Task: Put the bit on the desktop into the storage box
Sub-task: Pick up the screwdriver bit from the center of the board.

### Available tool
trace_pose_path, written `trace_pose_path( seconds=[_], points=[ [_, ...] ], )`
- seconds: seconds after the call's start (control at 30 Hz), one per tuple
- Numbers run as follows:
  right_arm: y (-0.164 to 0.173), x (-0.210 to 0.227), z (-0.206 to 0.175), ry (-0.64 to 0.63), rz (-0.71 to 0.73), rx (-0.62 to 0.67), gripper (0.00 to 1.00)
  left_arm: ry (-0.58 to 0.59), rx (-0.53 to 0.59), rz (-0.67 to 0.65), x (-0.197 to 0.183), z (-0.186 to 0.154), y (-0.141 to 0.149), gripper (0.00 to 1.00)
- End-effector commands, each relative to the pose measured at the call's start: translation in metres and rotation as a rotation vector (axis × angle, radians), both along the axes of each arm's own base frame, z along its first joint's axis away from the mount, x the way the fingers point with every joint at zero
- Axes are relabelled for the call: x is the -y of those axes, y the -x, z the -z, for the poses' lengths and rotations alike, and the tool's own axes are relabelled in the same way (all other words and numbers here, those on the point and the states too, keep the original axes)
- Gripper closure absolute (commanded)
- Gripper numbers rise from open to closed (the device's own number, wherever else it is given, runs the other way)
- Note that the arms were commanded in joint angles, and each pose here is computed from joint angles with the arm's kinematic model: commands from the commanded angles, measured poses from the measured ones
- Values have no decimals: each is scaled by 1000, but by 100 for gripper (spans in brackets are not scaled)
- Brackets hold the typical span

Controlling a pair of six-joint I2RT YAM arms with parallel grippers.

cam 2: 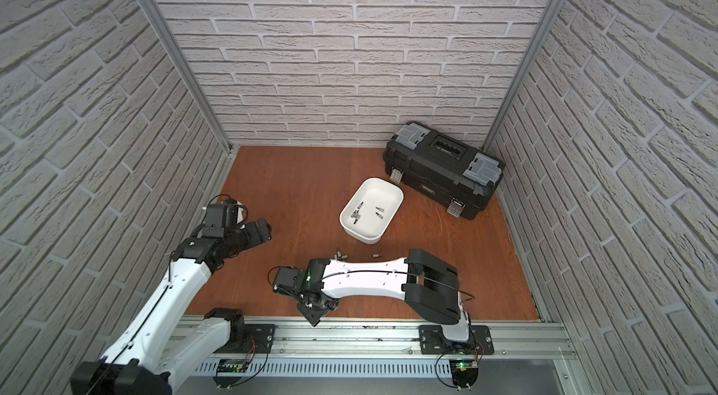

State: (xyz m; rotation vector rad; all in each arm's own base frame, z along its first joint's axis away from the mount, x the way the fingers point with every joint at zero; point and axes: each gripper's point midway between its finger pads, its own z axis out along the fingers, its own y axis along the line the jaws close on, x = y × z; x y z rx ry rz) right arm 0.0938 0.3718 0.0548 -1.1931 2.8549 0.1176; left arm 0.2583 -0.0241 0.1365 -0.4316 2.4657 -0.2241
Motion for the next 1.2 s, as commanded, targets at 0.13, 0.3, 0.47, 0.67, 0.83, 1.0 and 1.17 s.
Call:
trace_pose_path(
  seconds=[0.13, 0.3, 0.47, 0.67, 0.83, 1.0, 1.17],
  points=[
    [11, -13, 16, 18, -46, -37, 47, -8, -11, -2, -3, 5, 3, 2],
    [8, -11, 24, 50, -45, -24, 52, -8, -10, -3, -3, 6, 5, 2],
    [5, -8, 26, 69, -41, -4, 54, -2, -7, -1, -2, 6, 5, 2],
    [2, -9, 28, 78, -39, 8, 56, 0, -9, 2, -1, 6, 5, 2],
    [-3, -9, 30, 83, -33, 31, 58, 4, -9, 5, -1, 7, 5, 2],
    [-3, -11, 36, 80, -28, 21, 61, 8, -14, 6, 0, 9, 5, 2],
    [-2, -10, 42, 83, -19, 16, 65, 13, -14, 7, 1, 9, 4, 2]
  ],
)
